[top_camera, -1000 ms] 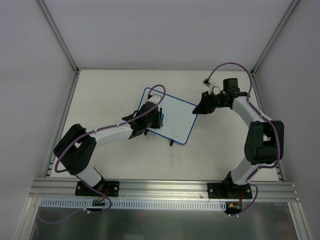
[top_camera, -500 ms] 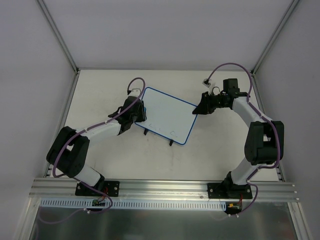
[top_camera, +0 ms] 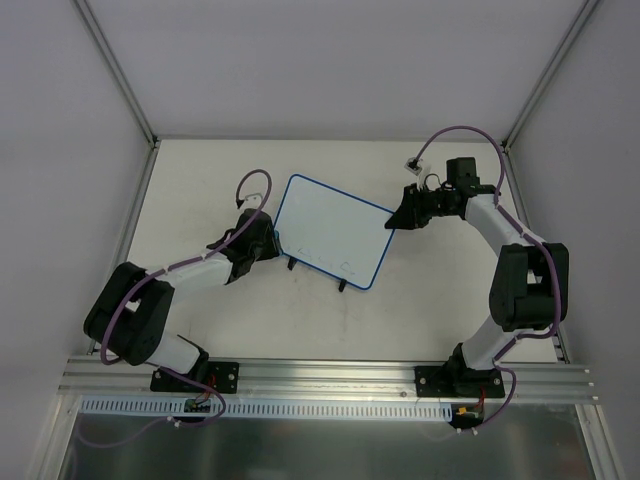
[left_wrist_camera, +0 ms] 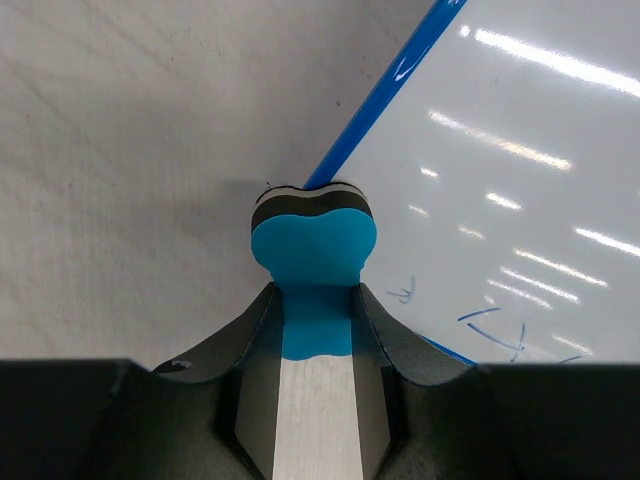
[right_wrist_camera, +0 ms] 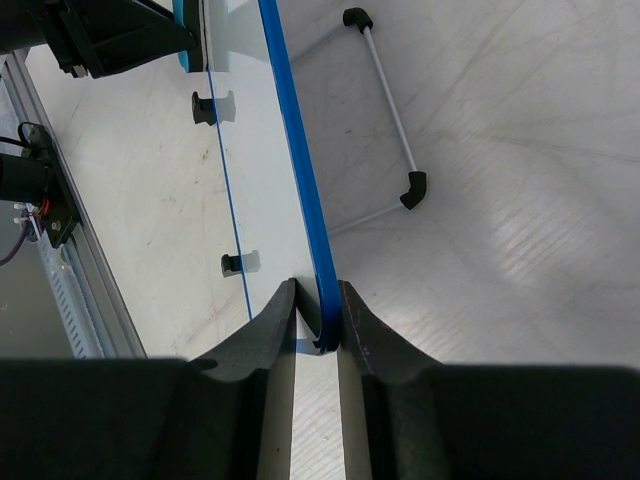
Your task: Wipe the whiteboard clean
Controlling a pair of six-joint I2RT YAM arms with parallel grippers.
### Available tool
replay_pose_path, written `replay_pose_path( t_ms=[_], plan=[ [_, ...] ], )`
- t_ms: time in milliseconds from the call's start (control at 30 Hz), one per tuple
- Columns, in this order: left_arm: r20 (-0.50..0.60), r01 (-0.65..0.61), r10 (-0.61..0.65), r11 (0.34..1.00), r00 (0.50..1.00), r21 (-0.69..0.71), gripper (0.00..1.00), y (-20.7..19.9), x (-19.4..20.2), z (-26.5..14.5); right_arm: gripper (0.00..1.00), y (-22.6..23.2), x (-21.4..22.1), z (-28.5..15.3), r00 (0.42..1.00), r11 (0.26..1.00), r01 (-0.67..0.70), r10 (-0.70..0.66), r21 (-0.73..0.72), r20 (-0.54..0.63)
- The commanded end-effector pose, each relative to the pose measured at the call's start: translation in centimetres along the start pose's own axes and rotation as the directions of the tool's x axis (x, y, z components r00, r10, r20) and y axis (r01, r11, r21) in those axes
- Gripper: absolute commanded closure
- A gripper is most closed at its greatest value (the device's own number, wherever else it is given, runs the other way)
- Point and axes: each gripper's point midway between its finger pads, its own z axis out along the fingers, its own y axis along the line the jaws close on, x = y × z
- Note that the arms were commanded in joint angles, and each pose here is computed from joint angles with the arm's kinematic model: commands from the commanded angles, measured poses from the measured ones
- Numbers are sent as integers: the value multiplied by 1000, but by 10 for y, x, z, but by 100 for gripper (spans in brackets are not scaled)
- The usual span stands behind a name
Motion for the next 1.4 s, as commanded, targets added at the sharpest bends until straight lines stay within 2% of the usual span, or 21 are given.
replay_pose_path(
  t_ms=[0, 133, 300, 400, 567, 1033, 1200, 1367],
  plan=[
    [-93, 6, -13, 998, 996, -70, 100, 23, 30, 0, 100, -10, 5, -6, 997, 995, 71, -70, 69, -20],
    [-43, -24, 23, 1000, 999, -15, 100, 7, 8, -3, 100, -9, 4, -6, 997, 995, 77, -76, 69, -16],
    [90, -58, 51, 995, 995, 76, 100, -16, -33, -13, 100, -9, 4, -7, 997, 994, 80, -79, 71, -16],
    [129, -100, 84, 988, 988, 120, 100, -26, -42, -13, 100, -9, 3, -7, 997, 995, 78, -78, 68, -15],
    [148, -172, 144, 964, 978, 201, 100, -37, -34, -10, 100, -8, 3, -7, 997, 994, 81, -80, 67, -14],
    [107, -221, 203, 952, 973, 212, 100, -30, 1, 10, 100, -8, 4, -6, 997, 995, 76, -75, 60, -14],
    [122, -271, 248, 930, 961, 249, 100, -46, 3, 8, 100, -9, 3, -6, 997, 995, 80, -79, 61, -14],
    [147, -360, 330, 878, 932, 315, 100, -83, 11, 4, 100, -8, 3, -5, 997, 995, 81, -80, 54, -12]
  ],
)
